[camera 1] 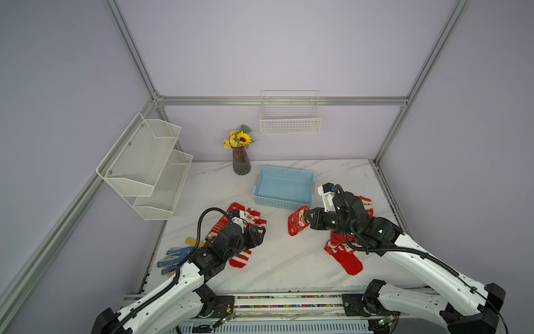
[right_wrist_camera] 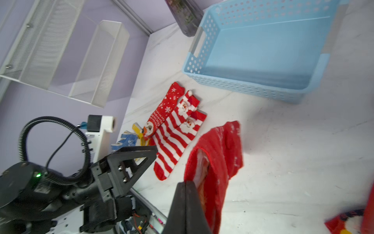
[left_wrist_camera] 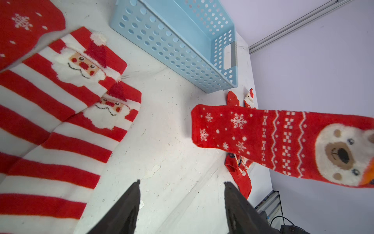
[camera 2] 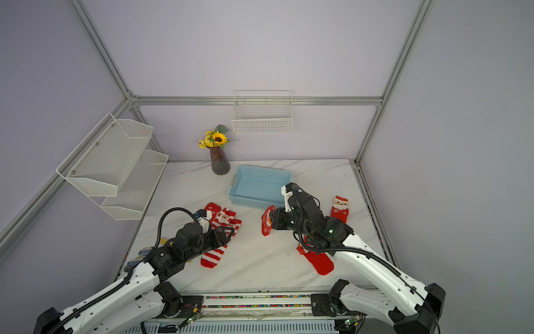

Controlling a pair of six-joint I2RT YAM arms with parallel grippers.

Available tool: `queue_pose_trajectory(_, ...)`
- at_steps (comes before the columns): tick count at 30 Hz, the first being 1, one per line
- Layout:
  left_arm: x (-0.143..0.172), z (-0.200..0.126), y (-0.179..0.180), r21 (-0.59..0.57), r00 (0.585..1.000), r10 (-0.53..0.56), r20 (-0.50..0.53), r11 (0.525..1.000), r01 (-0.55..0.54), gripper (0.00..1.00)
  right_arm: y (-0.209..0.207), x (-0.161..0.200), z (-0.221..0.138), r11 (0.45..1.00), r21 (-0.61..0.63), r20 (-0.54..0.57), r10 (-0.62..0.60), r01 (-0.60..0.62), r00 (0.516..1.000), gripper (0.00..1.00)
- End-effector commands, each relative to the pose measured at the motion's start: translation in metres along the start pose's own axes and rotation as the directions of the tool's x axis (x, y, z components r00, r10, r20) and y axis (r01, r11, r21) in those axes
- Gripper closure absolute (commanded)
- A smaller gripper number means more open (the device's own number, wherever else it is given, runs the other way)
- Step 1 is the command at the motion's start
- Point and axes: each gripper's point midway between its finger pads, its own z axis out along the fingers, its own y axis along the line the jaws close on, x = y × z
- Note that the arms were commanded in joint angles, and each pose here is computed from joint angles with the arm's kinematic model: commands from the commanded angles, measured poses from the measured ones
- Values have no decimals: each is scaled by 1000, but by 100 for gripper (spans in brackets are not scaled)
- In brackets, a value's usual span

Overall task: Place the socks together as a pair
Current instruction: Pick up the sock at the center of the board, then place the sock at the center of the board.

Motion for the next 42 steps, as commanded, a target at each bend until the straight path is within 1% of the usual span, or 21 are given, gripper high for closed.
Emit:
queue_pose_trajectory(1,-26,-21,-15,5,996,-3,92,1000,3,35,22,20,2,998,-12,-74,61,-62,995,100)
queue_pose_trajectory(4,-32,-32,-8,-35,991,17,131,999,-12,34,60,28,11,995,-74,-78,55,-60,995,100)
queue_pose_trajectory(6,-38,-41,-5,-51,987,21,160,999,-13,35,81,30,17,987,-133,-82,75,-86,994,100)
queue_pose_trajectory(8,-41,-45,-3,-55,983,17,183,998,-7,35,95,26,19,977,-191,-60,89,-99,994,100)
queue_pose_trajectory(9,-41,-46,-2,-57,982,17,187,998,-6,35,92,25,21,978,-182,-49,94,-102,994,100)
queue_pose_trajectory(11,-41,-47,0,-60,981,14,193,998,-3,35,75,24,24,988,-121,-11,100,-100,995,100)
queue_pose_trajectory(13,-39,-45,4,-75,982,14,191,997,1,34,53,31,30,993,-53,9,102,-102,995,100)
queue_pose_trajectory(15,-39,-42,8,-90,982,2,190,996,15,34,15,44,45,994,59,17,95,-96,995,100)
queue_pose_trajectory(16,-38,-40,11,-102,982,-6,190,994,26,35,-1,50,52,990,99,3,103,-103,995,100)
queue_pose_trajectory(18,-36,-35,14,-120,983,-17,181,992,39,34,-46,66,70,973,199,-41,130,-119,991,100)
queue_pose_trajectory(20,-34,-31,16,-136,985,-18,170,990,42,34,-86,78,82,954,269,-81,160,-133,984,100)
queue_pose_trajectory(24,-35,-23,18,-172,988,4,156,985,23,34,-155,77,92,907,398,-74,183,-140,980,100)
queue_pose_trajectory(26,-36,-19,20,-193,988,18,155,981,12,34,-176,76,95,887,446,-86,178,-122,980,100)
queue_pose_trajectory(30,-39,-12,28,-249,986,39,164,969,3,34,-202,76,99,853,515,-95,156,-86,983,100)
queue_pose_trajectory(34,-44,-9,37,-304,981,73,181,953,-15,32,-214,77,99,839,538,-90,160,-87,983,100)
queue_pose_trajectory(38,-54,-6,50,-367,977,90,194,930,-13,30,-228,75,90,812,577,-59,156,-94,986,100)
queue_pose_trajectory(42,-68,-4,60,-421,974,95,205,907,1,31,-233,75,90,815,572,-60,156,-94,986,100)
